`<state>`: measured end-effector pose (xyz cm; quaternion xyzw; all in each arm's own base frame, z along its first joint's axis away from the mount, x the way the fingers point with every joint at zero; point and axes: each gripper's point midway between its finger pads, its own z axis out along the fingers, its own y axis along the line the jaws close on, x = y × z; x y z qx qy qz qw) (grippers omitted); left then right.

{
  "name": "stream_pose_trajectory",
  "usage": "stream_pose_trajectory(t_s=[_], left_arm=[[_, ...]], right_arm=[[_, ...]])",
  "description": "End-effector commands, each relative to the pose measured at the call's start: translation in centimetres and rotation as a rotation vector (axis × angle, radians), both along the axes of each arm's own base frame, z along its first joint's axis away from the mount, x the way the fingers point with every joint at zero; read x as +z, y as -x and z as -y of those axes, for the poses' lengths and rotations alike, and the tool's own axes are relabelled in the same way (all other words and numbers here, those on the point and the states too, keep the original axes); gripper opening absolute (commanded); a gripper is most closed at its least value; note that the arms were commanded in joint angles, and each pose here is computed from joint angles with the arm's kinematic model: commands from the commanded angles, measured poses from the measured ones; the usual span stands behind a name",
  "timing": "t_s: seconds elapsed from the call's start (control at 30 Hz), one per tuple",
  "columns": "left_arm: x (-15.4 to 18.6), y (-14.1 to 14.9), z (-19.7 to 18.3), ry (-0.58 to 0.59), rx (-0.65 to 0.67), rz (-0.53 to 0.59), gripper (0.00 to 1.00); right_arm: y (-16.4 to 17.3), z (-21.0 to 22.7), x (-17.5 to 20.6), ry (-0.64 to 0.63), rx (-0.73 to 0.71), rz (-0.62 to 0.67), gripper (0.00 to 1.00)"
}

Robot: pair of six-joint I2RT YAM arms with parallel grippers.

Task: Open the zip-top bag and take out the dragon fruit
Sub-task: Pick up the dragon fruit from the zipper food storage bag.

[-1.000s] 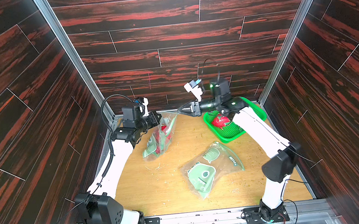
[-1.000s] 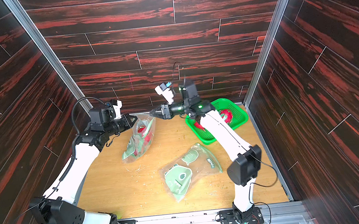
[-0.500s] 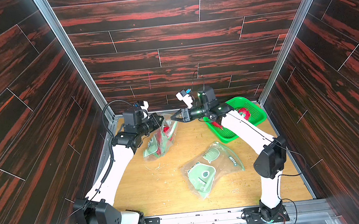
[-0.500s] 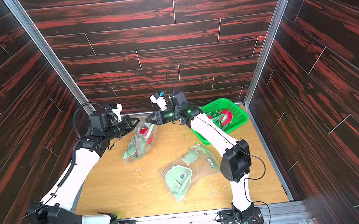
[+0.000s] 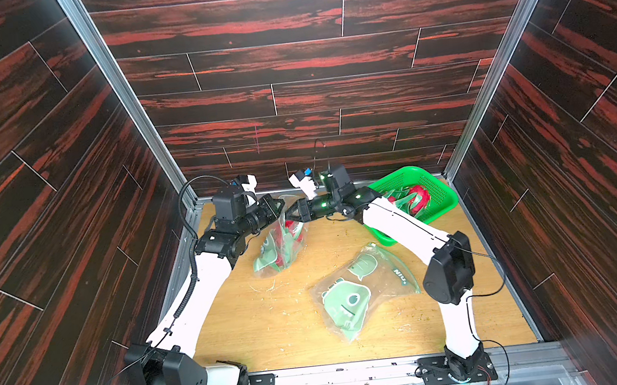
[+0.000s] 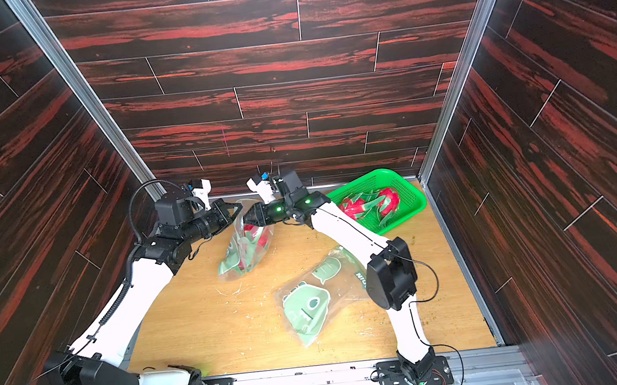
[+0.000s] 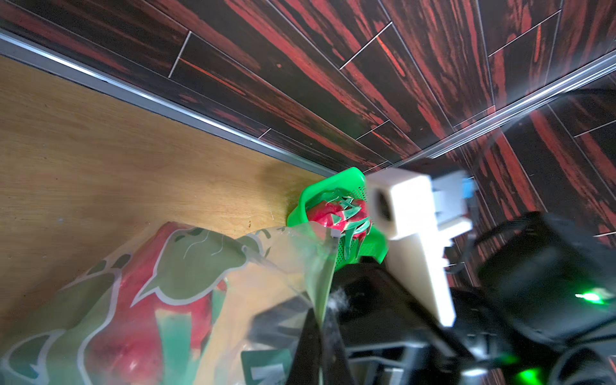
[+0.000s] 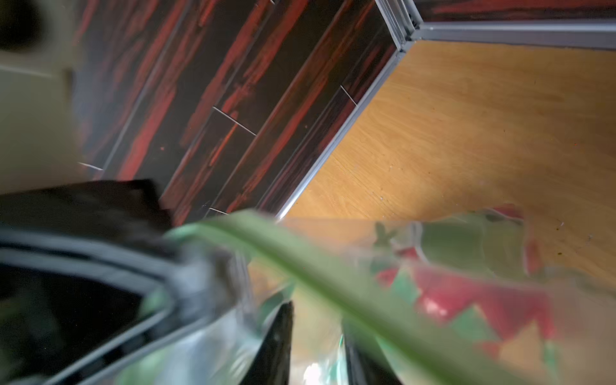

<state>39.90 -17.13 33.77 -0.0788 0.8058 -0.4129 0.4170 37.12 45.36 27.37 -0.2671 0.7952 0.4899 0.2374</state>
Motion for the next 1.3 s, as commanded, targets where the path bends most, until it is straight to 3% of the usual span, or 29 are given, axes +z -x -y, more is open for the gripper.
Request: stream_pose_trajectory(t_s=[0.0, 0.27, 0.6, 0.83, 1.13, 1.27], left_arm=[[5.9, 1.5, 0.6, 0.06, -0.038, 0.187, 0.0], [5.1, 1.4, 0.5, 0.038, -0.036, 0.179, 0.0], [3.8, 1.3, 0.1, -0.001, -0.021, 0.171, 0.0], [2.9, 1.3, -0.1, -0.014, -0.014, 0.159, 0.0], [2.0, 1.4, -0.2, -0.032, -0.009, 0.147, 0.0], [1.7, 1.2, 0.3, -0.005, -0.032, 0.143, 0.0]], right_arm=[[-0.2, -0.3, -1.0, 0.056, -0.023, 0.019, 0.3], [-0.1, 0.8, -3.7, 0.192, -0.045, -0.061, 0.3], [0.9, 3.9, -4.2, 0.323, -0.089, -0.038, 0.3], [2.6, 3.5, -4.4, 0.289, -0.031, -0.104, 0.3], [1.6, 6.5, -6.7, 0.461, -0.15, -0.09, 0.3], [2.0, 6.5, -5.8, 0.441, -0.14, -0.085, 0.29]])
